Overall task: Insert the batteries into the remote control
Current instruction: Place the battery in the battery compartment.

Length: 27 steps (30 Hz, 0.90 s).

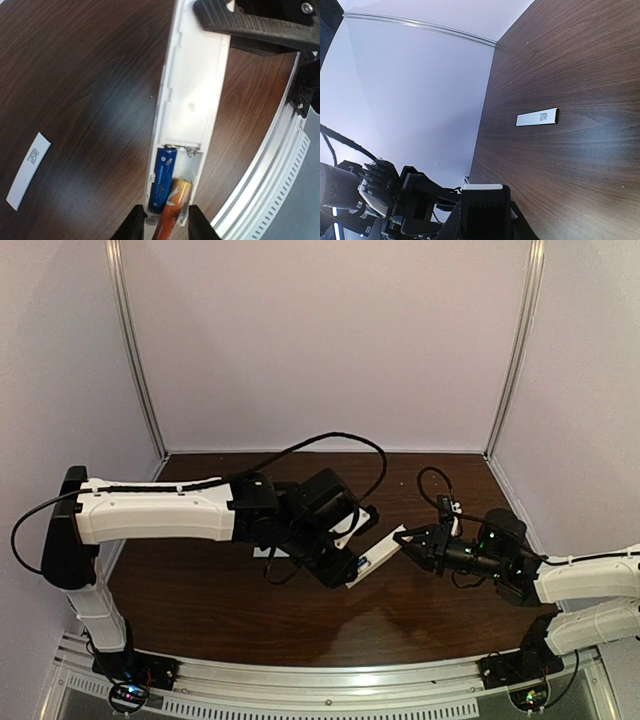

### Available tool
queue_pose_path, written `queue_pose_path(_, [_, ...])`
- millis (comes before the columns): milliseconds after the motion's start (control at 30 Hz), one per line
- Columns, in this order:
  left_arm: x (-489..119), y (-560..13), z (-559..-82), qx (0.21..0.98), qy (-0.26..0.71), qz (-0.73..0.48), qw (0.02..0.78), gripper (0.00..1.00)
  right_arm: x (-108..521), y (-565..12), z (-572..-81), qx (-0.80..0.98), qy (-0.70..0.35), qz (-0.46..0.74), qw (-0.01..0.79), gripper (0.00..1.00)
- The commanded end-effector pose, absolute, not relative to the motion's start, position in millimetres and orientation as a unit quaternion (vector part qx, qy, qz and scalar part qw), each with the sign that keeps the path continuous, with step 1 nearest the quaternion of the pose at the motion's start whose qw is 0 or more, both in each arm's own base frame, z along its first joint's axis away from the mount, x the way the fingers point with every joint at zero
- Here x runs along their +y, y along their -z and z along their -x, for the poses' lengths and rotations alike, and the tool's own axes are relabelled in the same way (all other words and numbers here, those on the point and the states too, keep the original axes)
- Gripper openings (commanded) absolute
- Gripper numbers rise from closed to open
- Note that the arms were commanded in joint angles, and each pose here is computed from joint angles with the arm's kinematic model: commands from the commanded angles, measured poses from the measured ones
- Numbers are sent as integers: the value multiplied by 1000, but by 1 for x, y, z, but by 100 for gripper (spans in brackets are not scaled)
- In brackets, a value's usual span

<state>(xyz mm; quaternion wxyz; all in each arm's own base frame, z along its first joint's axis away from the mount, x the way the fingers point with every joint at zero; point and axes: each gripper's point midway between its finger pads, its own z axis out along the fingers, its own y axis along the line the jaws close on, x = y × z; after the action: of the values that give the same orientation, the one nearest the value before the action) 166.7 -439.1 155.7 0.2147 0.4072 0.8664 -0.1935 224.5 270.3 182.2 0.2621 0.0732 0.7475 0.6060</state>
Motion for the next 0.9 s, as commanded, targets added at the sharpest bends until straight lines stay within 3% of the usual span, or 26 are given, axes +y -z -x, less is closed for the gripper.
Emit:
queue_pose_path(0, [-442, -179, -173, 855, 215, -401, 248, 37, 274, -204, -222, 715, -644, -68, 263, 0])
queue_pose_path(267, [-446, -194, -169, 846, 240, -402, 255, 41, 273, -203, -222, 716, -643, -70, 264, 0])
queue_pose_path(367, [-444, -215, -169, 832, 262, -400, 281, 54, 273, -203, -222, 718, -642, -69, 262, 0])
queue_pose_path(533, [-432, -252, -169, 796, 313, -406, 322, 89, 274, -203, -220, 720, -641, -65, 258, 0])
queue_pose_path(733, [-413, -267, -167, 749, 296, -464, 368, 88, 275, -208, -217, 720, -646, -58, 247, 0])
queue_pose_path(867, [-399, -268, -156, 697, 274, -534, 393, 78, 275, -211, -212, 722, -647, -50, 241, 0])
